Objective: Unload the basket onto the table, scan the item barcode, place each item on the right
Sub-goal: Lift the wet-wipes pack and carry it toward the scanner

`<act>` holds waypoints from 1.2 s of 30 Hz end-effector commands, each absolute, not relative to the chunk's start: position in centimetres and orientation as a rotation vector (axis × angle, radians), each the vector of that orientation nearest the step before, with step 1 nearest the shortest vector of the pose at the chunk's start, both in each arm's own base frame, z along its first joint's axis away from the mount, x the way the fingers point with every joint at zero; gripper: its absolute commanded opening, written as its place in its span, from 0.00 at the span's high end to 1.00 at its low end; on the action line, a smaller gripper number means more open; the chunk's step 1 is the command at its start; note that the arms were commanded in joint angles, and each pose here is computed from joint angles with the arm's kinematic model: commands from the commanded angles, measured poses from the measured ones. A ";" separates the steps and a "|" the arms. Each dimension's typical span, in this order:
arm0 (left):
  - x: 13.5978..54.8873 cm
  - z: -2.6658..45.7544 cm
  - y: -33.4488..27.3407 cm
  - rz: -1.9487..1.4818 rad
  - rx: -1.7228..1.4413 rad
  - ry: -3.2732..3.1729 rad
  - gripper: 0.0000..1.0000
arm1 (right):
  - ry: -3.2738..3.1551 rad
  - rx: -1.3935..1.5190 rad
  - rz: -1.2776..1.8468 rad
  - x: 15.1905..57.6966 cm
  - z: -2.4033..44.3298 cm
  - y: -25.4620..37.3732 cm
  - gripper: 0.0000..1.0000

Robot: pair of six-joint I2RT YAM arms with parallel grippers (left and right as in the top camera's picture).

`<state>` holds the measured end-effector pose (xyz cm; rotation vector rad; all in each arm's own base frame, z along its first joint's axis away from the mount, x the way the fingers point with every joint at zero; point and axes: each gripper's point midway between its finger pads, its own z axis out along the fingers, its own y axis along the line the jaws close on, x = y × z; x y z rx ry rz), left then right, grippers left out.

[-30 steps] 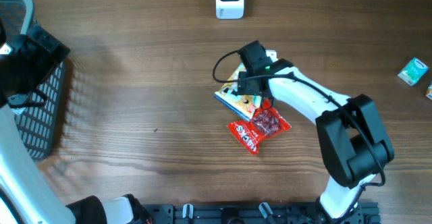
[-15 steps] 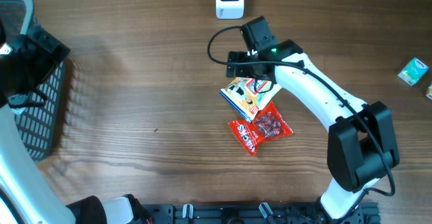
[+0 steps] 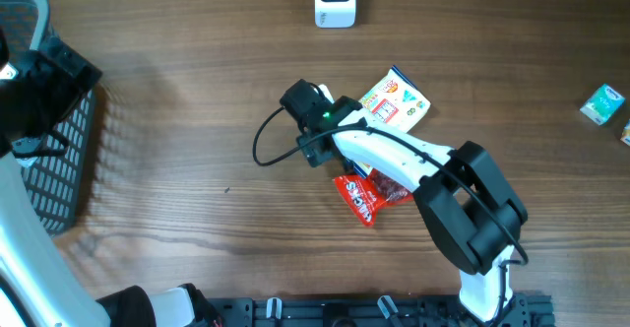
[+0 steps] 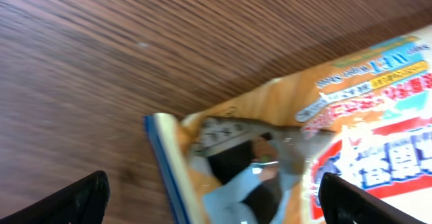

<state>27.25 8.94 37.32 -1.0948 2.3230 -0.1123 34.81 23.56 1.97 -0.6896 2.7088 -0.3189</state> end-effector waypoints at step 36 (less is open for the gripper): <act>27.1 37.6 9.3 -0.092 -1.082 2.315 0.00 | 2.591 -0.751 0.626 32.2 18.6 34.4 0.96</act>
